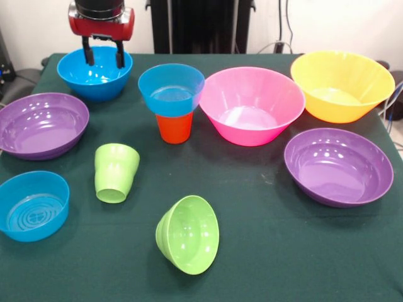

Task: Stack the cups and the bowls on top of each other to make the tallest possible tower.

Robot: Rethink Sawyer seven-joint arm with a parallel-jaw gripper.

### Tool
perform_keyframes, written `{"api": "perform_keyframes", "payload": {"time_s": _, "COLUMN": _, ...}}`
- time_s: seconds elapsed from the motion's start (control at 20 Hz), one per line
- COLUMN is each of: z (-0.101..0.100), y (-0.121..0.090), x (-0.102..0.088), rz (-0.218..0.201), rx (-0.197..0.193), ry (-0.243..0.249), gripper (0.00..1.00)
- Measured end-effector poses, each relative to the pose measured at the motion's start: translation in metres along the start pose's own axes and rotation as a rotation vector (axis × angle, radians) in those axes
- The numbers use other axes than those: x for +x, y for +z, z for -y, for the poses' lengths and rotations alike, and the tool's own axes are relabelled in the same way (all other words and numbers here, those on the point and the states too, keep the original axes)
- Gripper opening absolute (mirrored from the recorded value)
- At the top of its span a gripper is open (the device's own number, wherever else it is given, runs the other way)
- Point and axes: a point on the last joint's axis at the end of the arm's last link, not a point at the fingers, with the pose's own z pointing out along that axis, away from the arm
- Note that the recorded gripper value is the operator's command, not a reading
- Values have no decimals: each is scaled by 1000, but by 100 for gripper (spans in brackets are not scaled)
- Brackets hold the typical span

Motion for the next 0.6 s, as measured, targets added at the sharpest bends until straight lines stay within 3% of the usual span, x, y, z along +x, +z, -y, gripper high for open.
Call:
{"api": "perform_keyframes", "payload": {"time_s": 0.25, "z": 3, "y": 13, "x": 14, "rz": 22, "rx": -7, "ry": -2, "gripper": 100}}
{"api": "perform_keyframes", "payload": {"time_s": 0.6, "z": -6, "y": 41, "x": 37, "rz": 75, "rx": -10, "ry": -48, "gripper": 100}}
